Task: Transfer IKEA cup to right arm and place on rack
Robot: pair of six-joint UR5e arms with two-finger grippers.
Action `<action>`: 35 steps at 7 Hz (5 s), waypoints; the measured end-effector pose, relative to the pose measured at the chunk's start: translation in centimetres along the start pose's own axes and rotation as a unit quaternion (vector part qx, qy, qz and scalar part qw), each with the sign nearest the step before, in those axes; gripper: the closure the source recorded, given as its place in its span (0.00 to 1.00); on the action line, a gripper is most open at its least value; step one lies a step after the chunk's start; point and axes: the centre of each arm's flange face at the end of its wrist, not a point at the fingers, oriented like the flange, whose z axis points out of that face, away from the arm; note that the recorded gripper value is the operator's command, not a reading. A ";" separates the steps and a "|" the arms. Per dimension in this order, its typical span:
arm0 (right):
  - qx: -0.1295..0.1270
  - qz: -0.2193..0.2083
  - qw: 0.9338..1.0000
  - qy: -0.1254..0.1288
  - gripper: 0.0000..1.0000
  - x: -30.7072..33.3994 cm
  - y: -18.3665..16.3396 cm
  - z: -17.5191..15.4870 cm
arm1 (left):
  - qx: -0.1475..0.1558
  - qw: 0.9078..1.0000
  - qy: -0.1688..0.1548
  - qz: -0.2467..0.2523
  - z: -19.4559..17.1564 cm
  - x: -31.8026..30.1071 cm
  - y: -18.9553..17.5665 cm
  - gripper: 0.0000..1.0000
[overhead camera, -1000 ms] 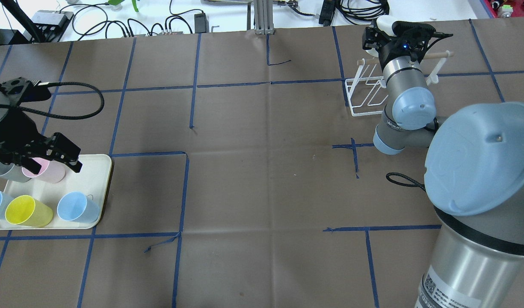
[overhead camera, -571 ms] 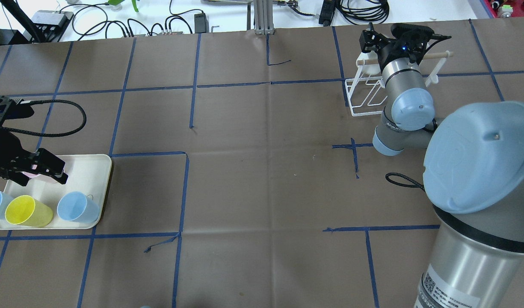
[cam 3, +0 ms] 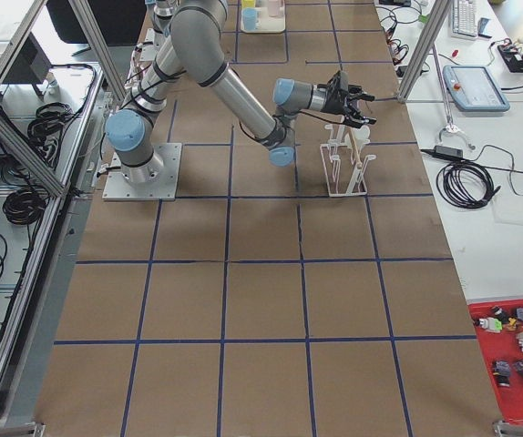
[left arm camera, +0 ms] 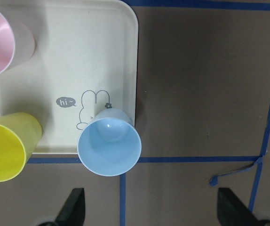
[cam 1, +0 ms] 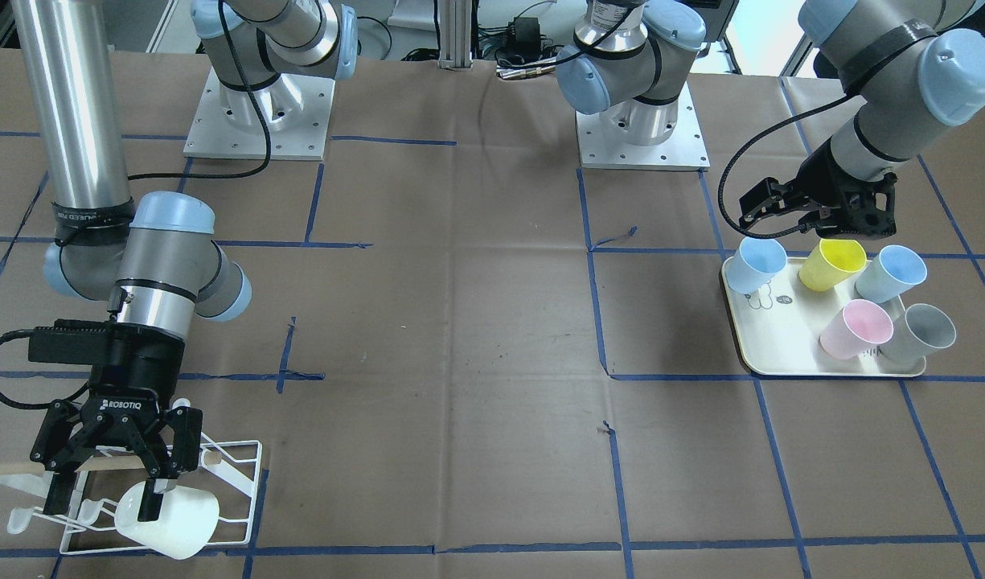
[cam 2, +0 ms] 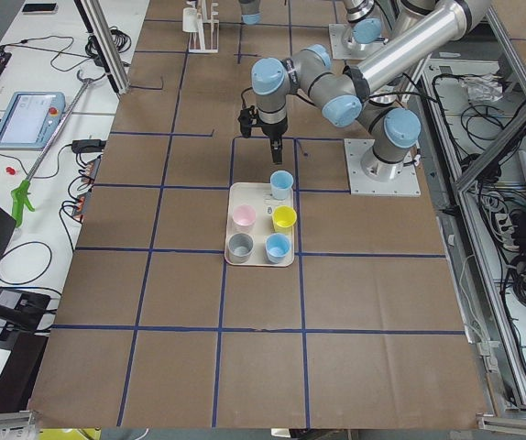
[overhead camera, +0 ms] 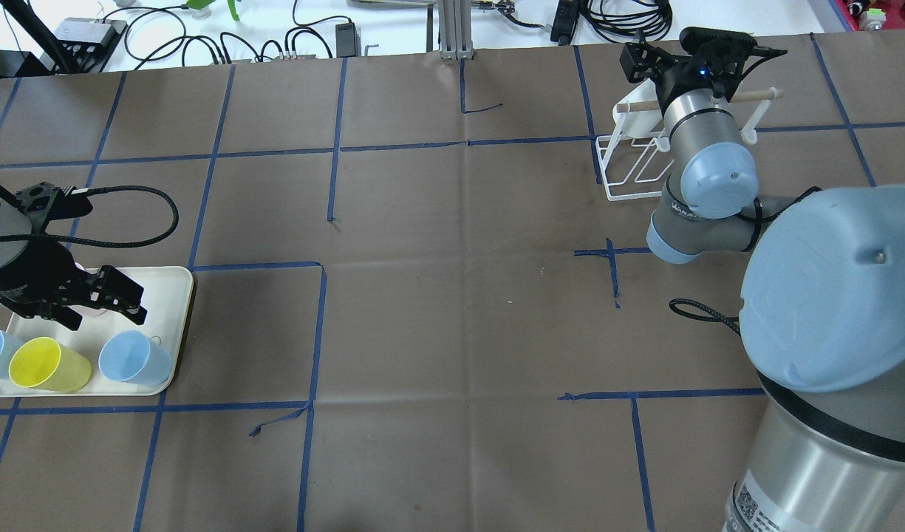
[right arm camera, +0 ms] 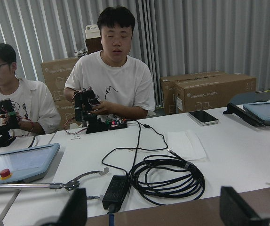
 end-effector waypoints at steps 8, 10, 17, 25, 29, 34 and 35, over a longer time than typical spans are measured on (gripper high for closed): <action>-0.042 -0.008 0.989 -0.139 0.00 -10.9 -6.4 -6.6 | 0.009 1.000 -0.025 0.003 9.3 -0.2 0.1 0.04; -0.048 0.007 0.979 -0.198 0.00 -13.2 -6.4 -7.7 | 0.005 1.000 -0.027 0.003 9.5 -0.3 0.1 0.40; -0.174 0.335 0.886 -0.269 0.00 -16.7 -5.4 -9.7 | 0.004 0.998 -0.054 0.015 8.1 -1.0 -0.2 1.00; -0.249 0.494 0.797 -0.242 0.00 -19.5 -3.8 -10.7 | 0.050 0.995 -0.048 0.076 -18.0 1.3 -9.7 1.00; -0.250 0.495 0.797 -0.240 0.00 -19.5 -3.6 -10.5 | 0.208 0.966 0.030 0.151 -14.9 4.0 -14.9 1.00; -0.252 0.497 0.797 -0.234 0.00 -19.0 -3.0 -9.9 | 0.464 0.831 0.154 0.265 -6.8 10.1 -13.4 1.00; -0.251 0.497 0.797 -0.233 0.00 -18.9 -3.0 -9.9 | 0.495 0.798 0.177 0.295 -5.5 12.2 -12.2 1.00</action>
